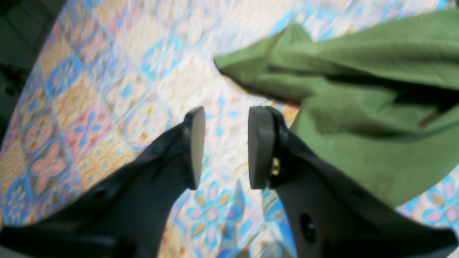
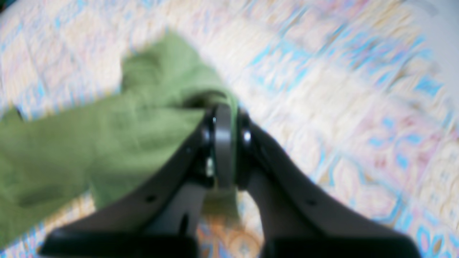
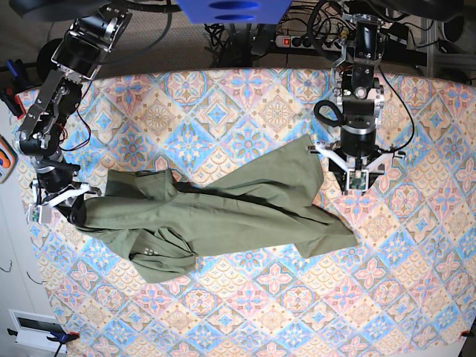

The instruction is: Layout the t-shirt on the table in an organized manner, then fold the t-shirt properly

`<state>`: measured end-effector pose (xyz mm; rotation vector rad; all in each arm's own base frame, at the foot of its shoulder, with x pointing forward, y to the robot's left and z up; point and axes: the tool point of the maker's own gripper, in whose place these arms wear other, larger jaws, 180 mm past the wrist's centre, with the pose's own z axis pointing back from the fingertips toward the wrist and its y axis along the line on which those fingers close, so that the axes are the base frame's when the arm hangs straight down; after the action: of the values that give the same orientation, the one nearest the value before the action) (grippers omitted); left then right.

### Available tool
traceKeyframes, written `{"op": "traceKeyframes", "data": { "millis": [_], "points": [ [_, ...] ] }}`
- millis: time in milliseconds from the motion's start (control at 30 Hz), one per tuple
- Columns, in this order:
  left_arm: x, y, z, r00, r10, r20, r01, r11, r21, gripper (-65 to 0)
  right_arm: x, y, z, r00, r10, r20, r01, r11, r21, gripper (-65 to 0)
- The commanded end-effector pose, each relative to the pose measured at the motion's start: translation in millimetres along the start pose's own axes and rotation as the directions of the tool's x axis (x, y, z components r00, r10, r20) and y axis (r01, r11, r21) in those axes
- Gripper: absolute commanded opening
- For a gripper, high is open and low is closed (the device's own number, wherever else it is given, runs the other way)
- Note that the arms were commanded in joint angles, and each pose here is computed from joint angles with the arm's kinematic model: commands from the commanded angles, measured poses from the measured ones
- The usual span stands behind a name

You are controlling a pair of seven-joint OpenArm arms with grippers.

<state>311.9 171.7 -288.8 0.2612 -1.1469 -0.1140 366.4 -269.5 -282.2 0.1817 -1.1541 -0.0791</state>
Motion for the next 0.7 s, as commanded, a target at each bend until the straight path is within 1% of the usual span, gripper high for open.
{"op": "traceKeyframes", "data": {
  "millis": [0,33,100,167,200,233,333,400,500,567,667],
  "points": [
    [11.6,9.4,-4.4,0.999,-0.027,0.039,0.026,0.999,0.022,-43.6,22.3,6.3,1.5,0.998,0.016,0.067,-0.017,1.000,0.024,-64.7],
    [10.4,13.4,-9.6,0.998,-0.055,0.035,0.054,0.998,0.025,-41.3,22.8,6.0,1.8,0.998,0.018,0.066,-0.020,1.000,0.024,-64.7],
    [8.4,18.5,-20.7,0.995,-0.099,0.025,0.099,0.995,0.027,-33.4,22.3,5.5,2.1,0.998,0.019,0.065,-0.021,1.000,0.023,-64.7],
    [4.8,34.1,-32.2,0.988,-0.156,0.011,0.156,0.987,0.048,-23.9,21.9,5.1,2.3,0.998,0.021,0.063,-0.022,1.000,0.022,-64.7],
    [3.2,43.2,-37.7,0.983,-0.183,0.001,0.183,0.981,0.062,-20.2,21.7,5.2,2.7,0.998,0.022,0.063,-0.023,1.000,0.022,-64.7],
    [5.5,50.9,-43.3,0.979,-0.203,0.000,0.202,0.976,0.075,-17.9,18.4,4.9,3.4,0.998,0.020,0.056,-0.021,1.000,0.022,-64.7],
    [17.0,65.8,-61.3,0.958,-0.286,0.005,0.284,0.954,0.092,-17.1,20.8,5.6,5.4,0.998,0.029,0.064,-0.031,0.999,0.020,-64.7],
    [22.6,68.3,-75.1,0.941,-0.339,0.006,0.337,0.937,0.088,-17.1,19.8,5.5,5.5,0.998,0.029,0.060,-0.030,0.999,0.020,-64.7],
    [24.8,72.7,-96.0,0.906,-0.423,0.018,0.421,0.903,0.082,-17.1,18.9,5.5,5.8,0.998,0.028,0.060,-0.029,0.999,0.021,-64.7],
    [28.9,71.1,-109.9,0.885,-0.465,0.034,0.461,0.884,0.078,-17.1,18.2,5.4,5.9,0.998,0.028,0.058,-0.029,0.999,0.020,-64.7],
    [20.3,71.6,-129.9,0.862,-0.506,0.011,0.505,0.861,0.066,-17.1,18.7,5.6,6.1,0.998,0.029,0.059,-0.030,0.999,0.020,-64.7]
  ]
}}
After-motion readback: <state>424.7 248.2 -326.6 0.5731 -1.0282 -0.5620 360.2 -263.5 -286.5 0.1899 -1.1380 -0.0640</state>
